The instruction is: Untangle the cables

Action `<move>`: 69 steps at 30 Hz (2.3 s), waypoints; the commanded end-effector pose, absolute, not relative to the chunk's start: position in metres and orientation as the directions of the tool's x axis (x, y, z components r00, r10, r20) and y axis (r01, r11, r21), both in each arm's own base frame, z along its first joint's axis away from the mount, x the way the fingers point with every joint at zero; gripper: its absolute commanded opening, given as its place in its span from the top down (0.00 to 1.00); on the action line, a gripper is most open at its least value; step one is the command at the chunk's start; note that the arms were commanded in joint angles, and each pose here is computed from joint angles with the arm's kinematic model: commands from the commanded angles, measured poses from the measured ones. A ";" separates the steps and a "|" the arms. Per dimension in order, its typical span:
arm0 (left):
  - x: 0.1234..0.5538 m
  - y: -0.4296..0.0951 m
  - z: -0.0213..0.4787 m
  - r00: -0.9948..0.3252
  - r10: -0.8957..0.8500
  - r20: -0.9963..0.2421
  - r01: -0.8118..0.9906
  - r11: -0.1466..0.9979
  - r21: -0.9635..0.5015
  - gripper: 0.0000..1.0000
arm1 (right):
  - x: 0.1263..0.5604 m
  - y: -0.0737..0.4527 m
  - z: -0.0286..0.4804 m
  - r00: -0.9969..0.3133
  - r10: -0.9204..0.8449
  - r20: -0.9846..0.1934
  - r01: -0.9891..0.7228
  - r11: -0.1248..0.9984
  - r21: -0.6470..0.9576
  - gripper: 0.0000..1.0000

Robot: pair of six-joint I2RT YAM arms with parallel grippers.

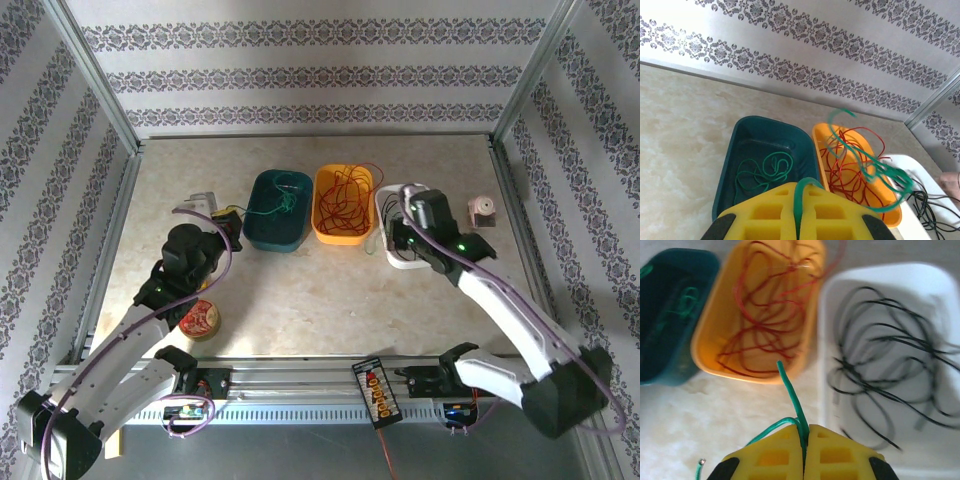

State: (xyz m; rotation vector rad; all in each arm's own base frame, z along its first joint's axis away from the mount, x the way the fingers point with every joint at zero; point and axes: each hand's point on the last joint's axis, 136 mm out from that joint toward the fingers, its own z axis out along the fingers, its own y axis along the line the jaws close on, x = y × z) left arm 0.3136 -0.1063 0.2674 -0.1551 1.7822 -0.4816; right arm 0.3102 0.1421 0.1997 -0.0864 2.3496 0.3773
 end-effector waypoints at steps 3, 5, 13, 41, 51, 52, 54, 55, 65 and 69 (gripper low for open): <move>0.304 -0.066 0.293 -0.123 -0.431 -0.894 -0.001 0.901 -0.434 1.00 | 0.364 0.229 0.208 -0.721 0.026 -0.693 -0.305 0.885 0.351 1.00; 0.296 -0.049 0.297 -0.064 -0.450 -0.891 -0.061 0.893 -0.447 1.00 | 0.383 0.260 0.207 -0.725 -0.013 -0.689 -0.353 0.866 0.354 1.00; 0.289 -0.058 0.302 -0.079 -0.452 -0.888 0.013 0.891 -0.454 1.00 | 0.438 0.350 0.204 -0.755 -0.052 -0.653 -0.432 0.790 0.436 0.73; 0.286 -0.211 0.292 -0.446 -0.178 -0.877 0.627 0.638 -0.448 1.00 | 0.303 0.228 0.228 -0.789 0.058 -0.612 -0.367 0.755 0.544 0.34; 0.289 -0.216 0.291 -0.454 -0.165 -0.876 0.633 0.631 -0.447 1.00 | 0.281 0.200 0.182 -0.832 0.058 -0.551 -0.312 0.773 0.552 0.34; 0.289 -0.217 0.292 -0.456 -0.166 -0.875 0.635 0.628 -0.450 1.00 | 0.277 0.196 0.180 -0.831 0.057 -0.554 -0.316 0.771 0.553 0.34; 0.288 -0.219 0.292 -0.466 -0.170 -0.868 0.639 0.615 -0.463 1.00 | 0.272 0.192 0.178 -0.822 0.056 -0.566 -0.327 0.767 0.551 0.34; 0.287 -0.221 0.292 -0.475 -0.169 -0.864 0.644 0.602 -0.472 1.00 | 0.269 0.192 0.177 -0.821 0.054 -0.568 -0.333 0.764 0.553 0.34; 0.277 -0.232 0.233 -0.645 -0.055 -0.763 0.581 0.614 -0.535 1.00 | 0.272 0.160 0.146 -0.864 0.203 -0.461 -0.133 0.791 0.598 0.33; 0.266 -0.229 0.155 -0.794 0.048 -0.606 0.456 0.706 -0.542 1.00 | 0.265 0.158 0.131 -0.881 0.213 -0.423 -0.094 0.796 0.598 0.34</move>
